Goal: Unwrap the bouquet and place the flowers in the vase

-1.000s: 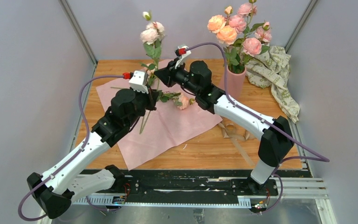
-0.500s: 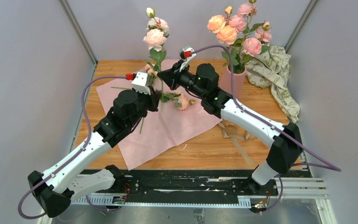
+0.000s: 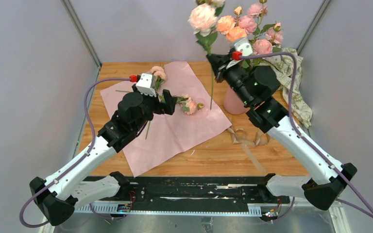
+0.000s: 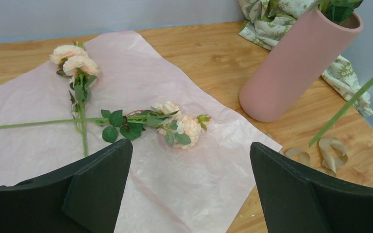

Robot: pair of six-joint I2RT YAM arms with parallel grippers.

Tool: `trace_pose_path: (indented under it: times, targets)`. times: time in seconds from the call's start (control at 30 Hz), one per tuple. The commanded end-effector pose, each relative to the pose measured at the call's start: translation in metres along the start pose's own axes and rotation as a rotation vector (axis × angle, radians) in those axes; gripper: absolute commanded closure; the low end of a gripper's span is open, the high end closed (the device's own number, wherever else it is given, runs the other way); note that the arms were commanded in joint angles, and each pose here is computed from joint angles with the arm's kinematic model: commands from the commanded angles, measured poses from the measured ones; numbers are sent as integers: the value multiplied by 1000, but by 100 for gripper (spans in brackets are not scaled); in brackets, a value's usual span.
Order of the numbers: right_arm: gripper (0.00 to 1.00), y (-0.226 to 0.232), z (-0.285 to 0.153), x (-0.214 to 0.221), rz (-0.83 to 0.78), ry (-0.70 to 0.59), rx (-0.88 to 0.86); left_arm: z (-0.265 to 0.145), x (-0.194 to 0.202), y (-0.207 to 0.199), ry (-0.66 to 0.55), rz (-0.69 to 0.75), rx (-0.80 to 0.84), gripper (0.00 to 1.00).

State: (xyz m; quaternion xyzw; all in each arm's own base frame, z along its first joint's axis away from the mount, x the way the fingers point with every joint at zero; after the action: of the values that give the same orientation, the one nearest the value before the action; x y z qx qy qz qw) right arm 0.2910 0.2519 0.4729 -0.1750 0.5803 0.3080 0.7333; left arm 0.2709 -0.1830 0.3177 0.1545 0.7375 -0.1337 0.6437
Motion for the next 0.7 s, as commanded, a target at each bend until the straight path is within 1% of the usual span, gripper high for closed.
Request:
trace_pose_path:
  times: [0.0,0.07,0.17,0.33,0.47,0.67]
  targets:
    - [100,-58,-13,-49,-165,-80,171,2,-12,-5,-30,-24,22,0]
    - [100,-79,-15,-64,-181,-116,202,4,-13,-6,-25,-32,26,0]
    - [100,-99,-14,-83,-214,-160,203,8,-11,-7,-2,-28,22,0]
    - [100,-131,-6,-107,-210,-179,233,10,-7,-2,9,-14,-13,0]
    - [100,-150,5,-109,-233,-170,252,10,-8,2,12,1,-33,0]
    - [100,-181,14,-94,-216,-147,264,8,-6,8,17,24,-62,0]
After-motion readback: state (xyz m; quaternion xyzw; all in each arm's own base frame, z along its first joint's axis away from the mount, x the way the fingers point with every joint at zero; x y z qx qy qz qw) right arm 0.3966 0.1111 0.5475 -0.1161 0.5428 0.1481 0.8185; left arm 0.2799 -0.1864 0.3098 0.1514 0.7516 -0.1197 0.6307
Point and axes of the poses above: each gripper's point midway between its finger pads, its own z axis out along the fingers, its own y axis along the line the jaws close on, x = y × z, the point moved 3 cm from there along -z, back along the fingers, and after that the axes turned 12 degrees about z, right-handed, at the moved point
